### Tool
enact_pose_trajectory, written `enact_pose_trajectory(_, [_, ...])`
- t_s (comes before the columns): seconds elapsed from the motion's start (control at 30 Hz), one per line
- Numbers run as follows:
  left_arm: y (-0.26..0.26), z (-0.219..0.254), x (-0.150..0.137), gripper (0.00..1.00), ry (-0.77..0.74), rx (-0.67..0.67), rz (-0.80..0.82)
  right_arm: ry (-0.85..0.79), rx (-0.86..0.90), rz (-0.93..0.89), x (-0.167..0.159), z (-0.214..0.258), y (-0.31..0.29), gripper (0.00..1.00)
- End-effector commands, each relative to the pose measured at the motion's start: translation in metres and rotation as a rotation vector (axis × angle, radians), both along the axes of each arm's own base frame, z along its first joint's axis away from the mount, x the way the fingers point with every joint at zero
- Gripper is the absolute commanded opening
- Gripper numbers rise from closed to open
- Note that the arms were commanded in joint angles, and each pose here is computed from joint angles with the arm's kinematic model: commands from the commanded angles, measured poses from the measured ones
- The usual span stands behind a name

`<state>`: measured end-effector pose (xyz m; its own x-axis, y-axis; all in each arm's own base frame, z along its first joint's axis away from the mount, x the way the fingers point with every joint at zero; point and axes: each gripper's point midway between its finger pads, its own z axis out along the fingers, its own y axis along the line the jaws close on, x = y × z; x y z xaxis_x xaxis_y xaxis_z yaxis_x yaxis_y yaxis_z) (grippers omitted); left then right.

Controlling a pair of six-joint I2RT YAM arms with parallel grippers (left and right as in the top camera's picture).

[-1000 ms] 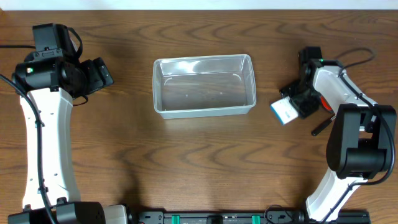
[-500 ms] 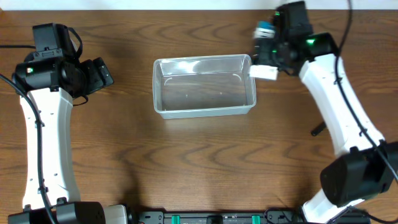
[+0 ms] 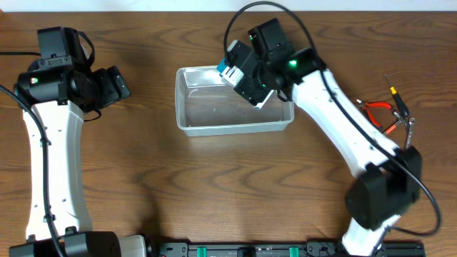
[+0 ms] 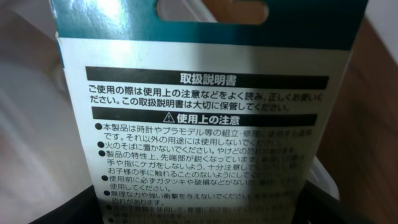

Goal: Pack container
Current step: 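Carry the package left and drop it into the container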

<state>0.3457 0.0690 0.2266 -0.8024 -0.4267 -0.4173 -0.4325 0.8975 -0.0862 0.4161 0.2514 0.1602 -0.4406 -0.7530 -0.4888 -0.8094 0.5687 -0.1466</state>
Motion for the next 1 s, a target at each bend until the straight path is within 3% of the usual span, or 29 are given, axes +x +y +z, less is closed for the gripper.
enact_pose_trajectory(0.0, [0.0,-0.002,-0.001,0.97,0.008,-0.001,0.008,0.022,-0.073,0.093,0.008,-0.036,-0.001,0.37])
enact_pose_trajectory(0.27, [0.0,-0.002,-0.001,0.97,0.008,-0.001,0.008,0.185,-0.128,0.169,-0.011,-0.096,0.0,0.38])
enact_pose_trajectory(0.43, [0.0,-0.002,-0.001,0.97,0.007,-0.001,0.008,0.291,-0.136,0.239,-0.04,-0.103,0.001,0.38])
enact_pose_trajectory(0.97, [0.0,-0.002,-0.001,0.97,0.007,-0.001,0.008,0.345,-0.16,0.294,-0.057,-0.104,-0.004,0.39])
